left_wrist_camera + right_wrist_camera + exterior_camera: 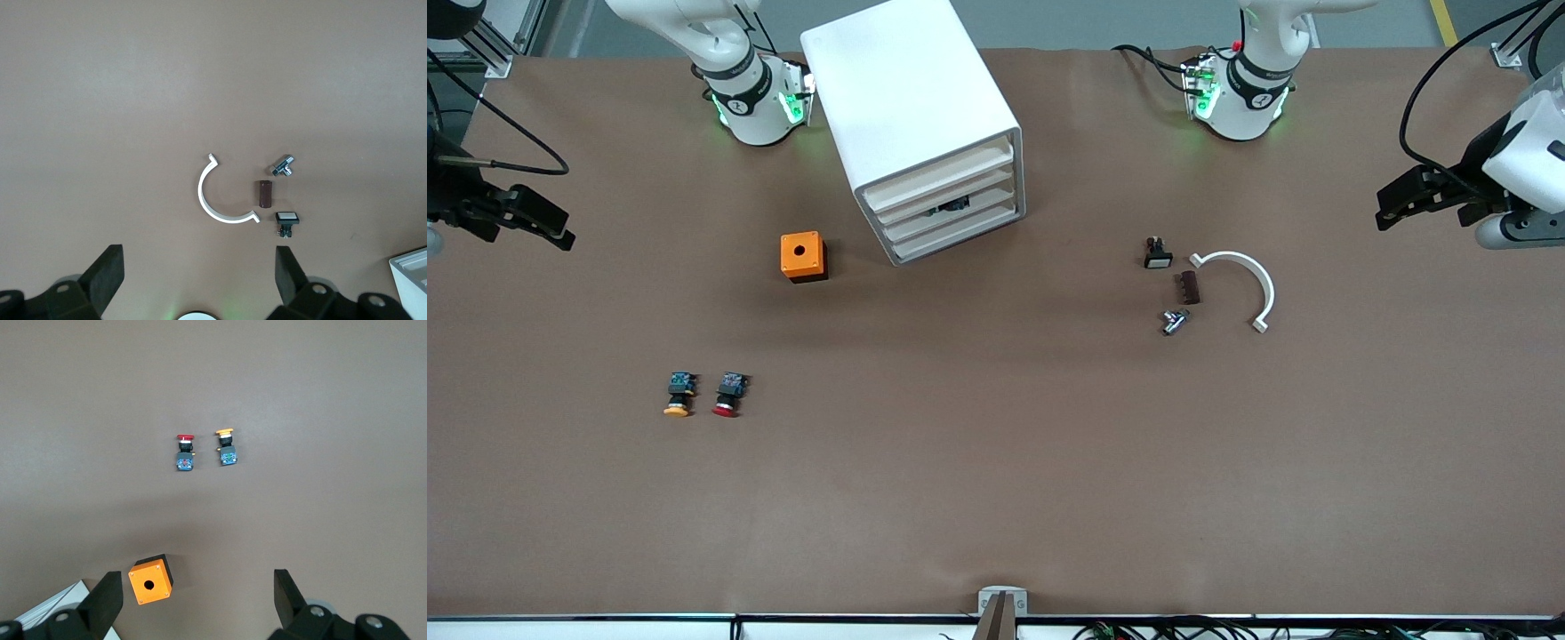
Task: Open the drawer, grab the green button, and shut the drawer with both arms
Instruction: 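Move the left gripper toward the cabinet while the right gripper approaches it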
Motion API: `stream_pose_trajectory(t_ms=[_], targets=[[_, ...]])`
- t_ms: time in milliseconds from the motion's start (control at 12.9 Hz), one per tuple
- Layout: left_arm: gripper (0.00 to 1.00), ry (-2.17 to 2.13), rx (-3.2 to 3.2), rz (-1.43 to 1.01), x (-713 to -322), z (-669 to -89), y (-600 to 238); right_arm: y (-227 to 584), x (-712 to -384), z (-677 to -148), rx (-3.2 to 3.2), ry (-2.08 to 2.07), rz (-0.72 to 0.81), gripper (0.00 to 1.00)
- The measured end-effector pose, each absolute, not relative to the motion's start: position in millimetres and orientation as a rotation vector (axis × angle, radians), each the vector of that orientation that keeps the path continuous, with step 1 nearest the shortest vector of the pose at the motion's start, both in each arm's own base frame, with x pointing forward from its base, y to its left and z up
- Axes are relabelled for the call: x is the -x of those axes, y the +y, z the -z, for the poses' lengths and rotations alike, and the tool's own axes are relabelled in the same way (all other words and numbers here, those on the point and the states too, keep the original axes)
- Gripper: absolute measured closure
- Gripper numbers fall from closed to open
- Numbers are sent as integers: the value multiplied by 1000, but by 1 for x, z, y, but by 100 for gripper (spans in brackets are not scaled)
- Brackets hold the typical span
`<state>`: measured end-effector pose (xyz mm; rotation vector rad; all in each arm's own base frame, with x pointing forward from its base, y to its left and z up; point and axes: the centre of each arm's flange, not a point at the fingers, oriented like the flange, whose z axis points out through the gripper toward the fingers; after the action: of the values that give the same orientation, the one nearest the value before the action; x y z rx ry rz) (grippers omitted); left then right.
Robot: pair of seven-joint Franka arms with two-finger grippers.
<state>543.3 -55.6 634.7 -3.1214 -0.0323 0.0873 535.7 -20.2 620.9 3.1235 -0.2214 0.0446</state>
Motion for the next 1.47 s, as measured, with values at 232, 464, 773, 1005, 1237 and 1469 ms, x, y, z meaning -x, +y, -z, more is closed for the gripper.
stream_pose_trajectory(t_ms=[232, 464, 773, 1005, 1237, 1469], targets=[[0, -35, 3121, -88, -544, -634, -54, -29, -535, -621, -3122, -247, -45, 0], [0, -32, 3120, -115, -549, -625, -55, -30, -535, -621, -3122, -254, -43, 0], [0, -26, 3113, -253, -576, -572, -57, -24, -532, -612, -3100, -426, 19, 0], [0, -72, 3122, -384, -594, -524, -61, -18, -530, -594, -3081, -537, 77, 0], [0, -352, 3132, -542, -603, -480, -91, 2, -530, -581, -3058, -692, 114, 0], [0, -689, 2995, -663, -599, -441, -154, 32, -529, -572, -3021, -821, 132, 0]])
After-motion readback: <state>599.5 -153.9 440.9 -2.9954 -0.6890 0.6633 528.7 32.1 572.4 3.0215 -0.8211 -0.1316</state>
